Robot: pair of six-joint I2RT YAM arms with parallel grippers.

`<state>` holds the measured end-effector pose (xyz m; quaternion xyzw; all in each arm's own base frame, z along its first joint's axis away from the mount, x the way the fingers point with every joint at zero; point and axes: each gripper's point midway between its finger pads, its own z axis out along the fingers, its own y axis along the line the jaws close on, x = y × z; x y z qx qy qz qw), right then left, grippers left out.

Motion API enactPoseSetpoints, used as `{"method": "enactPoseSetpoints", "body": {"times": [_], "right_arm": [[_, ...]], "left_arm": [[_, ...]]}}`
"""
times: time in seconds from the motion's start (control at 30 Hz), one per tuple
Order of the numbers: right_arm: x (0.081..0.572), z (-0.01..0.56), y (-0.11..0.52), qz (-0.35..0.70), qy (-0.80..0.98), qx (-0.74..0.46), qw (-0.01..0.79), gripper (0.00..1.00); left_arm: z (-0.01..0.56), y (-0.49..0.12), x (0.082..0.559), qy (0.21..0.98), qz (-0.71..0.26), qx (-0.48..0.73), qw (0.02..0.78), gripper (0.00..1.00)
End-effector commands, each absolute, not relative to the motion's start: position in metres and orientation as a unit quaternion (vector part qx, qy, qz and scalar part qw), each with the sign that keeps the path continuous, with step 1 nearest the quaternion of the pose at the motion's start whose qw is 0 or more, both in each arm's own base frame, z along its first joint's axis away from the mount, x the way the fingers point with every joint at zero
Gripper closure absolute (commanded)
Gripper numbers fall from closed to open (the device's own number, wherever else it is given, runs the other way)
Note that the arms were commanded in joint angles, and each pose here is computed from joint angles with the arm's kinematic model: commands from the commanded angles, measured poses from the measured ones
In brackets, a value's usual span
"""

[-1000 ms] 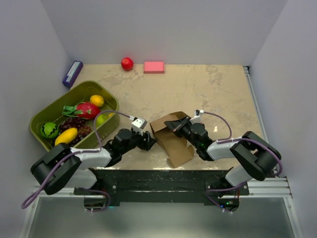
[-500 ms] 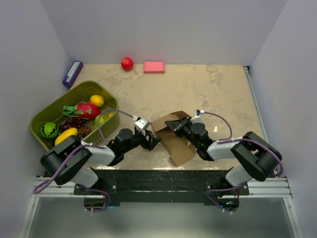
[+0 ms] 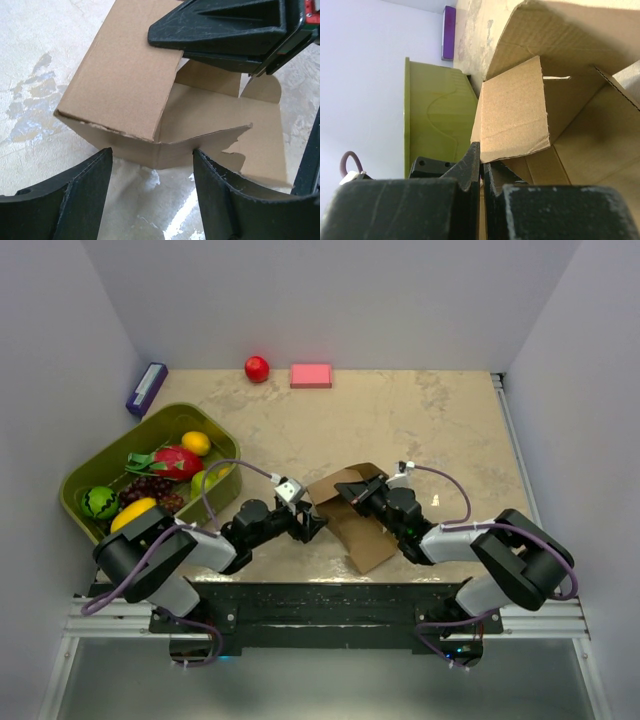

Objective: Fold the paper box

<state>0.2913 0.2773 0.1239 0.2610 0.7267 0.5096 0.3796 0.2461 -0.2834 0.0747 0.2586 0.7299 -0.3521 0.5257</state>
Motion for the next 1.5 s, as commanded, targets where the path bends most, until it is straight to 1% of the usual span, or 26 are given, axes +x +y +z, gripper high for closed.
{"method": "enactPoseSetpoints", "body": {"times": [0.0,0.13,0.23,0.27,0.33,0.37,0.5,0.73,0.9,1.0,1.13,1.27,1.47], "right_arm": [[0.290,0.110,0.273,0.485,0.744,0.259,0.380,1.00],[0.292,0.109,0.270,0.479,0.742,0.268,0.384,1.00],[0.293,0.110,0.265,0.473,0.739,0.281,0.389,1.00],[0.294,0.108,0.263,0.466,0.741,0.286,0.390,1.00],[0.295,0.112,0.261,0.464,0.739,0.288,0.394,1.00],[0.296,0.111,0.260,0.459,0.741,0.291,0.395,1.00],[0.297,0.115,0.258,0.460,0.737,0.293,0.399,1.00],[0.296,0.115,0.259,0.461,0.738,0.293,0.396,1.00],[0.295,0.111,0.259,0.460,0.741,0.294,0.392,1.00],[0.294,0.110,0.259,0.460,0.741,0.294,0.391,1.00],[0.293,0.110,0.259,0.462,0.741,0.294,0.389,1.00],[0.294,0.110,0.260,0.463,0.740,0.295,0.389,1.00],[0.292,0.105,0.259,0.461,0.743,0.297,0.384,1.00]], "left_arm": [[0.108,-0.283,0.272,0.697,-0.337,0.233,0.589,0.30],[0.113,-0.281,0.262,0.698,-0.337,0.253,0.579,0.28],[0.100,-0.280,0.244,0.715,-0.345,0.275,0.542,0.29],[0.103,-0.281,0.237,0.713,-0.350,0.279,0.539,0.29],[0.093,-0.278,0.224,0.733,-0.350,0.273,0.515,0.28],[0.098,-0.279,0.219,0.732,-0.351,0.265,0.520,0.28],[0.091,-0.279,0.199,0.765,-0.373,0.210,0.482,0.27],[0.074,-0.283,0.193,0.803,-0.380,0.158,0.432,0.27],[0.077,-0.296,0.200,0.811,-0.386,0.122,0.422,0.27],[0.075,-0.296,0.207,0.817,-0.374,0.100,0.428,0.27],[0.063,-0.290,0.216,0.837,-0.322,0.097,0.432,0.30],[0.047,-0.282,0.216,0.860,-0.248,0.130,0.428,0.32],[0.039,-0.277,0.215,0.876,-0.174,0.160,0.420,0.35]]}}
